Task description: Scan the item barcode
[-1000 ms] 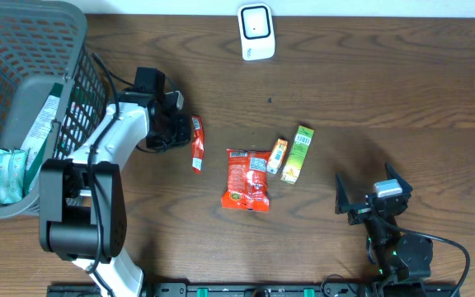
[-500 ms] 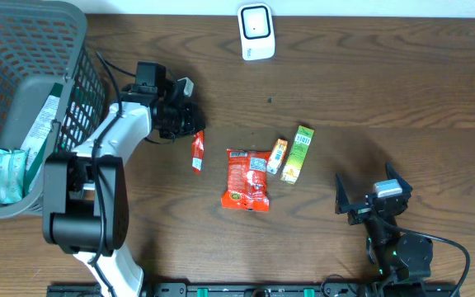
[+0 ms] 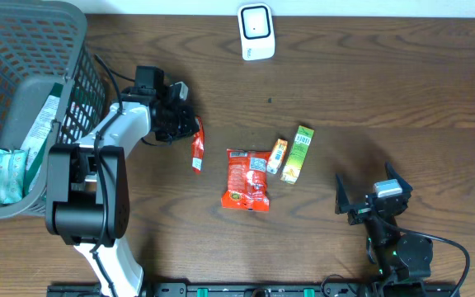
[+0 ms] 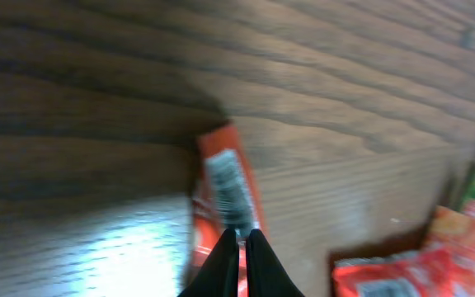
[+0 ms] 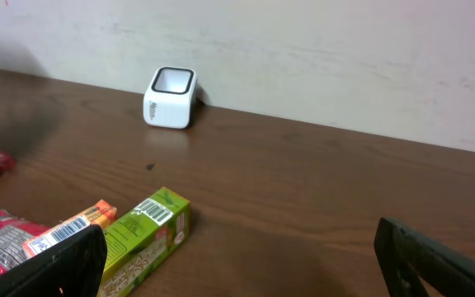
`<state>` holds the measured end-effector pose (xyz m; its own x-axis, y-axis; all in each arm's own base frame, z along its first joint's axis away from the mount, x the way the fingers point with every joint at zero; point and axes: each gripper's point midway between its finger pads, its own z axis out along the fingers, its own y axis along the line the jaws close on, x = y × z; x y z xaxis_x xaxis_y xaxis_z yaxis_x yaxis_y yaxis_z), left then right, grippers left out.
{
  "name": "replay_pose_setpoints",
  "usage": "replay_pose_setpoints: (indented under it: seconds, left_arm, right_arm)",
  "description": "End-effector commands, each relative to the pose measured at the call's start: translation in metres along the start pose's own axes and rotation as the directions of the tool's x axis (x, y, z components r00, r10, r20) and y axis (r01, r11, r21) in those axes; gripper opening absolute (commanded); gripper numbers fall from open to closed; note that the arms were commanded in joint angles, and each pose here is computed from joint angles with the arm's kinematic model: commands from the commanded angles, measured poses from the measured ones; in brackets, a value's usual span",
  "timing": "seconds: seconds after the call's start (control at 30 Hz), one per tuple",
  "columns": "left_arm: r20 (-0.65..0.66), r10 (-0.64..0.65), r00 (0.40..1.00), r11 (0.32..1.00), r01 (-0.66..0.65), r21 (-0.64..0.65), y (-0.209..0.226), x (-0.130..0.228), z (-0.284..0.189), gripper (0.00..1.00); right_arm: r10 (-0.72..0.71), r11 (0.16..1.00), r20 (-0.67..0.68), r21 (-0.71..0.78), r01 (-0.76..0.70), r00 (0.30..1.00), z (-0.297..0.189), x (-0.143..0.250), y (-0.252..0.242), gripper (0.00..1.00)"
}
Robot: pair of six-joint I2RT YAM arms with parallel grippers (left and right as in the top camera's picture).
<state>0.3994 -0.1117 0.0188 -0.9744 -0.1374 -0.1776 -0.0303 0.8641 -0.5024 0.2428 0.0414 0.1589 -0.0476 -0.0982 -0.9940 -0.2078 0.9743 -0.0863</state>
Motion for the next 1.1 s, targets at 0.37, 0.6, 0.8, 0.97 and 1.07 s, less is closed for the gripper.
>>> replay_pose_setpoints:
  seconds: [0.37,0.6,0.8,0.97,1.07]
  left_arm:
    - [0.081,-0.016,0.997,0.996,0.023,-0.091,0.011,-0.016,-0.021,0.07]
    - [0.043,0.029,0.999,0.998,-0.031,0.060,-0.032,-0.005,-0.020,0.08]
    - [0.022,0.036,0.999,0.990,-0.039,0.133,-0.041,-0.004,-0.007,0.07]
    - [-0.004,0.023,1.000,0.989,-0.022,0.149,-0.035,-0.001,0.008,0.07]
    - [-0.017,0.013,1.000,0.989,-0.010,0.145,-0.029,0.000,0.019,0.07]
  right_arm:
    - [0.011,1.000,0.002,-0.006,-0.011,1.000,0.000,0.000,0.001,0.99]
    - [0.011,1.000,0.002,-0.006,-0.011,1.000,0.000,0.000,0.001,0.99]
    - [0.011,1.000,0.002,-0.006,-0.011,1.000,0.000,0.000,0.001,0.99]
    - [0.011,1.000,0.002,-0.006,-0.011,1.000,0.000,0.000,0.001,0.99]
    - [0.011,1.000,0.002,-0.006,-0.011,1.000,0.000,0.000,0.001,0.99]
